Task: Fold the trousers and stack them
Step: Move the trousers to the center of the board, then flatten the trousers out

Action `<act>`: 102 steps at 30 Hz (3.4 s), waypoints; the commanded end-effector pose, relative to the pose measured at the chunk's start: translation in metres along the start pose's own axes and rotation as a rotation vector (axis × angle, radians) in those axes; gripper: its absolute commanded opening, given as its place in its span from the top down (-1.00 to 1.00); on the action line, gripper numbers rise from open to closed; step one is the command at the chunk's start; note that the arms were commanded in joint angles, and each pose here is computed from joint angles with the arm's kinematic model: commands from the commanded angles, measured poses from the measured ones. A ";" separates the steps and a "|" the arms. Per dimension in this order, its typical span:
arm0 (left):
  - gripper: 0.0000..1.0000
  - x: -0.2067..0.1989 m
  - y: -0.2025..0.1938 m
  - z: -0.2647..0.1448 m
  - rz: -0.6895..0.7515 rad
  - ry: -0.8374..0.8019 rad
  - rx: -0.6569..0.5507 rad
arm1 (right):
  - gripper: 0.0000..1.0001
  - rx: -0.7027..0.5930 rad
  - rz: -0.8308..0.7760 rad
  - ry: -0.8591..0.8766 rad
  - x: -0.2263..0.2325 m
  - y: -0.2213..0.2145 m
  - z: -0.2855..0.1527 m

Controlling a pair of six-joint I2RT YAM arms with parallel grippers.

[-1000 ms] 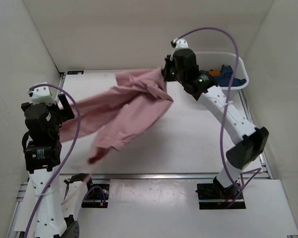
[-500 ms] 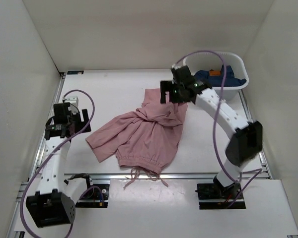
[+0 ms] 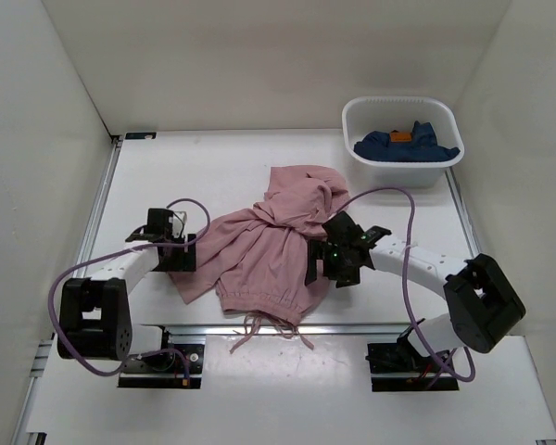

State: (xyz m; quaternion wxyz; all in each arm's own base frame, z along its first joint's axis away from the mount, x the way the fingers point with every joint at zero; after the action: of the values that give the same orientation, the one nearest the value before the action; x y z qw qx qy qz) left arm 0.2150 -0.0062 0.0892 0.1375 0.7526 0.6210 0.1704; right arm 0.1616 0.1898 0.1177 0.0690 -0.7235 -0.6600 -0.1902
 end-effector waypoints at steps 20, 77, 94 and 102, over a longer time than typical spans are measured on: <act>0.72 0.100 0.018 -0.139 -0.334 0.457 -0.125 | 1.00 -0.439 0.110 -0.275 -0.048 0.069 -0.207; 0.72 0.079 0.041 0.054 -0.160 0.325 0.028 | 1.00 -0.352 0.906 -0.386 -0.206 0.071 -0.074; -0.47 0.069 0.176 -0.036 -0.065 0.360 -0.169 | 0.86 -0.365 0.728 -0.294 -0.167 0.024 -0.112; -1.00 0.161 0.165 -0.005 -0.298 0.173 -0.113 | 0.86 -0.331 0.709 -0.262 -0.167 0.021 -0.101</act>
State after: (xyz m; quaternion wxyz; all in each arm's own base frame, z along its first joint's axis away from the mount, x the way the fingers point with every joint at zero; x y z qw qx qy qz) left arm 0.3876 0.1026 0.1353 0.0950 0.6474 0.7168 0.2408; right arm 0.1572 -0.0073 0.1561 -0.0876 -0.9304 -0.3168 -0.1622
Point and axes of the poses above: each gripper's point midway between its finger pads, its own z axis out along the fingers, its own x axis along the line the jaws close on, y = z × x, the point moved 8 cm from there along -z, back along the fingers, and after that the axes turned 9 degrees about z, right-handed, at the moved point
